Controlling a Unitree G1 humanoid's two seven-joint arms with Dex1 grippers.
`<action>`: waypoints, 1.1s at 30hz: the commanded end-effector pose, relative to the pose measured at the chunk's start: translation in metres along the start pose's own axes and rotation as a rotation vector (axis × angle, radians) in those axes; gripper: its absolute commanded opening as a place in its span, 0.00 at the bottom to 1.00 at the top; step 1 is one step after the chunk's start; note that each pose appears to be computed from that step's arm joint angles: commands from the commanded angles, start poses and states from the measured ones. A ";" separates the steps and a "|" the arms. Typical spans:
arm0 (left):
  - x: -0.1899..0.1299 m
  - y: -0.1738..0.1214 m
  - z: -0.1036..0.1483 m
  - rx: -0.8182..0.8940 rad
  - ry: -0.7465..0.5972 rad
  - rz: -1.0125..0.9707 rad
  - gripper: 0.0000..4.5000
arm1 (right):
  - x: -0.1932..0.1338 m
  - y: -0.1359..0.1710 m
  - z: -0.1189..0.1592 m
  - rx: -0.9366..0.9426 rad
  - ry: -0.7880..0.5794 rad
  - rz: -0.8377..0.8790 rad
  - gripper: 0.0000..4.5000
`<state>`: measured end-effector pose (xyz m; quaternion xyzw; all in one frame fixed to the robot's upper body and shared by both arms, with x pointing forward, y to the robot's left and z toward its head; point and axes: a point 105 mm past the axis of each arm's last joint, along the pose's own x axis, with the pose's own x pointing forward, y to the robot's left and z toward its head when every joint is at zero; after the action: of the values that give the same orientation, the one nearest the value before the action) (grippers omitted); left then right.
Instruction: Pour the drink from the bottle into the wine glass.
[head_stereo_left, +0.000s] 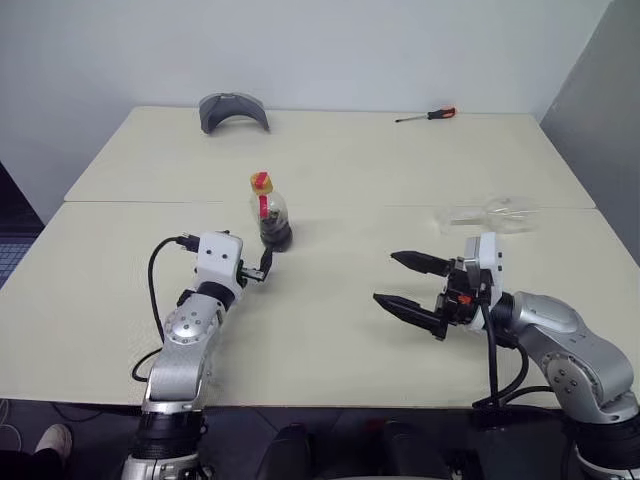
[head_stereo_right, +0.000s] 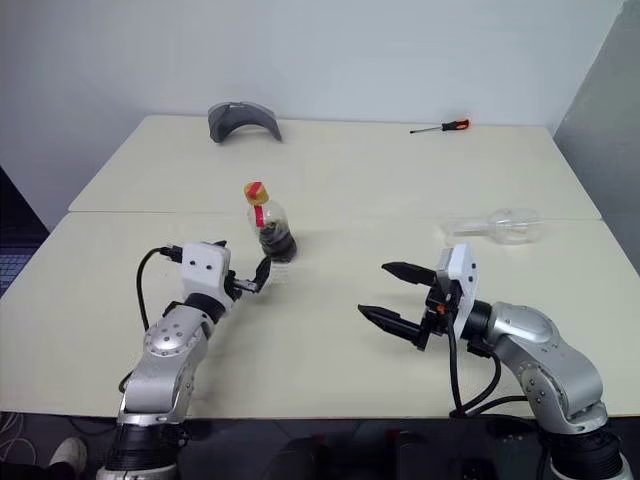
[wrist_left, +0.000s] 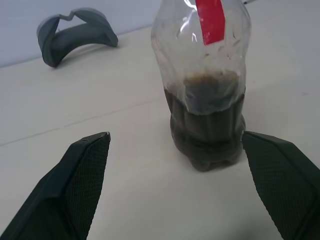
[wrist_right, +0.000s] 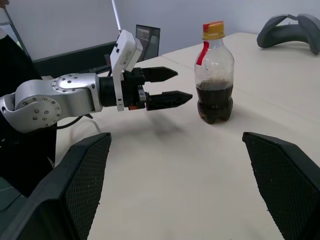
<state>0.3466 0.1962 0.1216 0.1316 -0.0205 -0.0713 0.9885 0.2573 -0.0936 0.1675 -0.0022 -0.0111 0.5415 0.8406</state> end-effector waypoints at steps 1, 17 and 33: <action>0.007 0.009 0.013 0.007 -0.055 0.030 0.99 | 0.001 0.003 0.008 -0.035 -0.026 0.017 1.00; 0.024 0.005 0.019 -0.027 -0.087 0.002 0.99 | 0.008 -0.003 0.028 -0.023 -0.052 -0.006 1.00; 0.015 0.006 0.014 -0.041 -0.070 0.016 0.99 | 0.012 -0.006 0.033 -0.045 -0.052 -0.008 1.00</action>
<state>0.3639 0.1968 0.1213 0.1090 -0.0267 -0.0721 0.9911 0.2698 -0.0867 0.1910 0.0005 -0.0228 0.5335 0.8455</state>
